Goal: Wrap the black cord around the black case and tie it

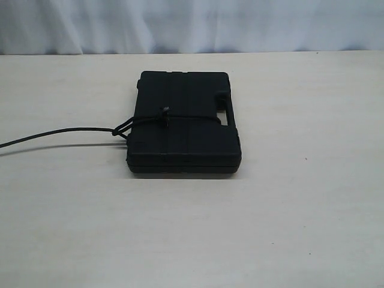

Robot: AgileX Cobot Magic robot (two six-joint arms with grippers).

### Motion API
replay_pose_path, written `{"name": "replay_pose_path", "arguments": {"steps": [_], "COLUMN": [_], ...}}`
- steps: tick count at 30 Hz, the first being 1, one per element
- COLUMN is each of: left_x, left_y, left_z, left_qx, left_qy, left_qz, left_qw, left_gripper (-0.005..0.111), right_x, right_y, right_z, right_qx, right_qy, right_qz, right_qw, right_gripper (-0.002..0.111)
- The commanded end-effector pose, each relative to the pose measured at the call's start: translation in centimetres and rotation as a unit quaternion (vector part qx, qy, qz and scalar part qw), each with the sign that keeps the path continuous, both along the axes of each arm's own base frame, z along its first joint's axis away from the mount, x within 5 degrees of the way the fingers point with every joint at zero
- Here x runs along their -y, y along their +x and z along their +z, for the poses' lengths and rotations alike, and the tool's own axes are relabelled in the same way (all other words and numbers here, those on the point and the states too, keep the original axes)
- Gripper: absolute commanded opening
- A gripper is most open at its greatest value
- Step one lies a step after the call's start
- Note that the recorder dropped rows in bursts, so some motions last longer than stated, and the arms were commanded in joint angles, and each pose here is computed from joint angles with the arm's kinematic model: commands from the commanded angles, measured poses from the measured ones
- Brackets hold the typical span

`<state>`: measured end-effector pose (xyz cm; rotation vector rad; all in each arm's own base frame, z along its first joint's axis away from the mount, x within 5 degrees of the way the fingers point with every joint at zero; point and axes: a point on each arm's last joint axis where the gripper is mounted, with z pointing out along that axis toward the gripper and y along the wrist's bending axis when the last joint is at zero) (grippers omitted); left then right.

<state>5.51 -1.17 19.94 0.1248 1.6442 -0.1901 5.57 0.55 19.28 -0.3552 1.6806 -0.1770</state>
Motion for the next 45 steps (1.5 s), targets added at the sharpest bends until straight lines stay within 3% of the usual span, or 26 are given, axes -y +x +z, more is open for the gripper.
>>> {"name": "replay_pose_path", "arguments": {"steps": [1,6,11,18,22,28,32,45], "left_x": [0.0,-0.1,-0.9,-1.0,-1.0,-1.0,-1.0,-1.0], "left_y": [0.0,-0.1,0.0,-0.1,-0.1,-0.1,-0.1,-0.1], "left_z": [-0.1,-0.7,-1.2,-1.5,-1.5,-1.5,-1.5,-1.5], "left_qx": [0.001,-0.034,-0.060,-0.076,-0.078,-0.078,-0.078,-0.078], "left_qy": [-0.002,0.006,0.005,0.008,0.008,0.008,0.008,0.008], "left_qz": [0.001,0.009,0.083,0.095,0.094,0.094,0.094,0.094], "left_qw": [1.000,0.999,0.995,0.993,0.992,0.992,0.992,0.992], "left_gripper": [0.000,0.000,0.000,0.000,0.000,0.000,0.000,0.000], "right_x": [0.0,0.0,0.0,0.0,-0.3,-0.3,-0.3,-0.3], "right_y": [-0.1,-0.2,-0.2,-0.2,-0.3,-0.3,-0.3,-0.3], "right_z": [-0.2,-1.0,-1.1,-1.1,-1.1,-1.1,-1.1,-1.2], "right_qx": [-0.007,-0.054,-0.056,-0.056,-0.071,-0.071,-0.084,-0.086], "right_qy": [-0.005,-0.008,-0.008,-0.008,0.113,0.126,0.222,0.232], "right_qz": [-0.002,0.001,0.001,0.001,-0.005,-0.009,-0.030,-0.032], "right_qw": [1.000,0.999,0.998,0.998,0.991,0.989,0.971,0.968], "right_gripper": [0.004,0.004,0.004,0.004,0.004,0.004,0.004,0.004]}}
